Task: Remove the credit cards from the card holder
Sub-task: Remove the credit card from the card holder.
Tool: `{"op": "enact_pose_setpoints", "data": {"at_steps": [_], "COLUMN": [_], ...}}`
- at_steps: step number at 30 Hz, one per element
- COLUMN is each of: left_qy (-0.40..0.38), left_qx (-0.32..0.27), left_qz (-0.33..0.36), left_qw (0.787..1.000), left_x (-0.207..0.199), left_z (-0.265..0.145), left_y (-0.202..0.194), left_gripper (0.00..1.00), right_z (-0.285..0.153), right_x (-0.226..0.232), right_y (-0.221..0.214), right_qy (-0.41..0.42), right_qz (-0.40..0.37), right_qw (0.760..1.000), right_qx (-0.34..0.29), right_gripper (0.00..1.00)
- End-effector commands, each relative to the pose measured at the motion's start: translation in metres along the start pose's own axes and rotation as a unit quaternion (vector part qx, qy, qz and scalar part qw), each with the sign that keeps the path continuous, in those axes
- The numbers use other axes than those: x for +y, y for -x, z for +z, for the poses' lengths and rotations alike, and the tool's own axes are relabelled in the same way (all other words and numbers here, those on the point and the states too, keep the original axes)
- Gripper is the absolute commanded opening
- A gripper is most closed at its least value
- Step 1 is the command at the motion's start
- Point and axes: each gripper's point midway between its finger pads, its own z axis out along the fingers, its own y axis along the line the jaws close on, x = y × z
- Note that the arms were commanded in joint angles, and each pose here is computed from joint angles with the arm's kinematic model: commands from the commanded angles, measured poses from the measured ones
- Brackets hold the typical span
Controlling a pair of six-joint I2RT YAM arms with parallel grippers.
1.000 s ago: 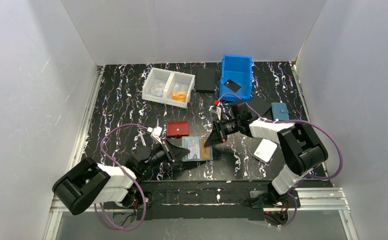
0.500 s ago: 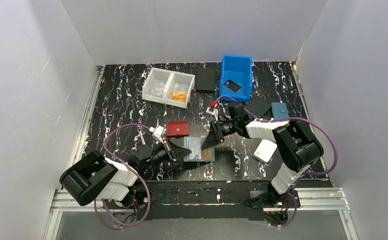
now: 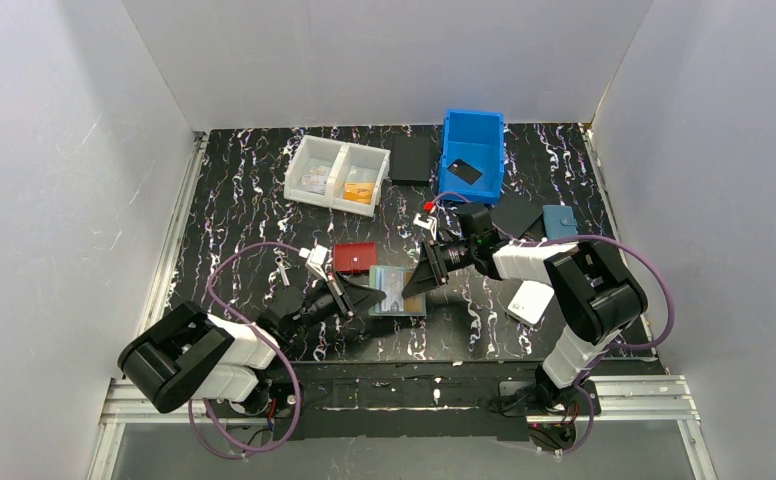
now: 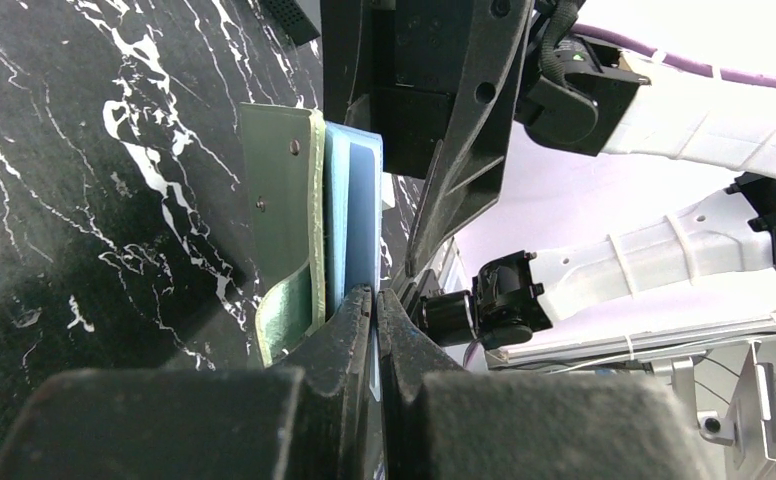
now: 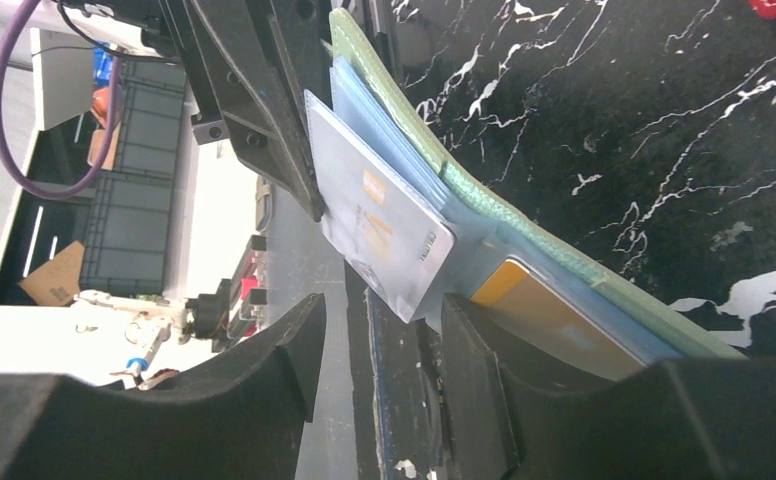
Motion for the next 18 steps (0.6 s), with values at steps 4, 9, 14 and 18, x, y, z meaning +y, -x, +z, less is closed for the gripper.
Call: {"op": "enact_pose_setpoints", "data": {"at_steps": [4,9,14,18], "left_qy": [-0.056,-0.057,-0.034,-0.01], "left_qx": [-0.008,-0.004,0.0,-0.001], "left_qz": [0.013,0.011,0.004,0.001], "left_qw": [0.998,0.998,0.999,1.0], "left_x": [-0.031,-0.032,-0.018,-0.003], "left_z": [0.013,0.017,0.016,0.011], "left_y": [0.013,0.013,0.007,0.002], "left_gripper": [0.0,0.0,0.0,0.0], "right_z": [0.0,-0.002,-0.008,-0.017], "right_x": [0.018,0.024,0.028,0.027], "right_y": [0.008,0.012,0.018,0.025], "right_qy": [0.031,0.039,0.042,0.036], "right_qz": [-0.01,-0.007,-0.016,-0.018], "right_qw": [0.999,0.999,0.999,0.999], "right_qx": [-0.005,-0.007,-0.016,-0.031], "right_gripper": [0.55,0.53,0.3,0.08]}}
